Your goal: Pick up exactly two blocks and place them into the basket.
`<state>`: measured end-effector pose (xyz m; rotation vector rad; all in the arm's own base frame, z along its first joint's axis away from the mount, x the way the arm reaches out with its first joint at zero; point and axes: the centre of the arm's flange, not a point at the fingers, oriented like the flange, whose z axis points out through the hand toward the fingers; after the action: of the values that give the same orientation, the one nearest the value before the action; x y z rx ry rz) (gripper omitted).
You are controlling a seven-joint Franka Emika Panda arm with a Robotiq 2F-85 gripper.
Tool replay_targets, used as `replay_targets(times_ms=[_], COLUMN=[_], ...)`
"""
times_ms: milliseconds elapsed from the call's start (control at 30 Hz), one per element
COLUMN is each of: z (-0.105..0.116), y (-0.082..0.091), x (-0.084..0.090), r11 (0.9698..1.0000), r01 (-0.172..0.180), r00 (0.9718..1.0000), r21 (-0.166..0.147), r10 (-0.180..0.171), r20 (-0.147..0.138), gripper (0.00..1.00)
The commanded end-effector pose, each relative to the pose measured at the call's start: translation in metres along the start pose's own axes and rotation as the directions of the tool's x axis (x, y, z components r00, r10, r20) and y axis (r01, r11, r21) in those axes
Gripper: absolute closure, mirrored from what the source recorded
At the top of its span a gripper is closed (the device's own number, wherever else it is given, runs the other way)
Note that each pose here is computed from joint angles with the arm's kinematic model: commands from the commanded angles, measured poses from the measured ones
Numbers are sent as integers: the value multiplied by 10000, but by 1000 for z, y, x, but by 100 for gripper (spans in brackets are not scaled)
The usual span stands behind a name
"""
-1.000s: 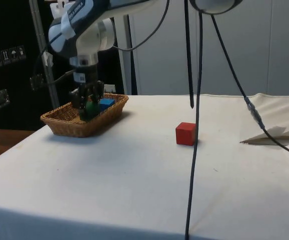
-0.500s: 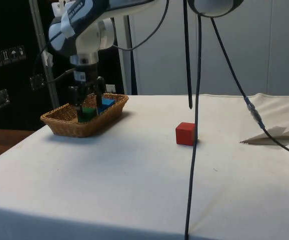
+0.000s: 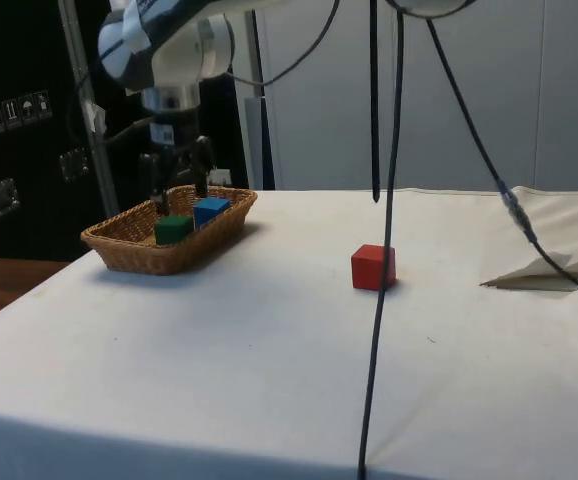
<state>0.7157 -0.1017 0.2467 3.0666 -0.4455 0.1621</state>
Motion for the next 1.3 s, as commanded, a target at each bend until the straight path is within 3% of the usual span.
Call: replay_targets(times_ms=[0,133,167,333,733,967,1033,1267], z=[-9,-22,-17,-36,-45,-46,-45,-45], y=[3,6,5,5,-2,-11,-11,-21], x=[-6,-13,-9,-22,-33,-38,-37,-41], r11=[10000,10000,10000,9998,9989,9970,9973,9945], r01=[26,41,16,89,192,415,411,630], r00=[10000,10000,10000,10000,9996,9975,9977,9943], r21=[9,39,41,197,431,653,615,838], r10=[-26,-41,-16,-90,-200,-451,-443,-698], r20=[-9,-13,6,22,198,536,517,810], gripper=[0,0,0,0,0,0,0,0])
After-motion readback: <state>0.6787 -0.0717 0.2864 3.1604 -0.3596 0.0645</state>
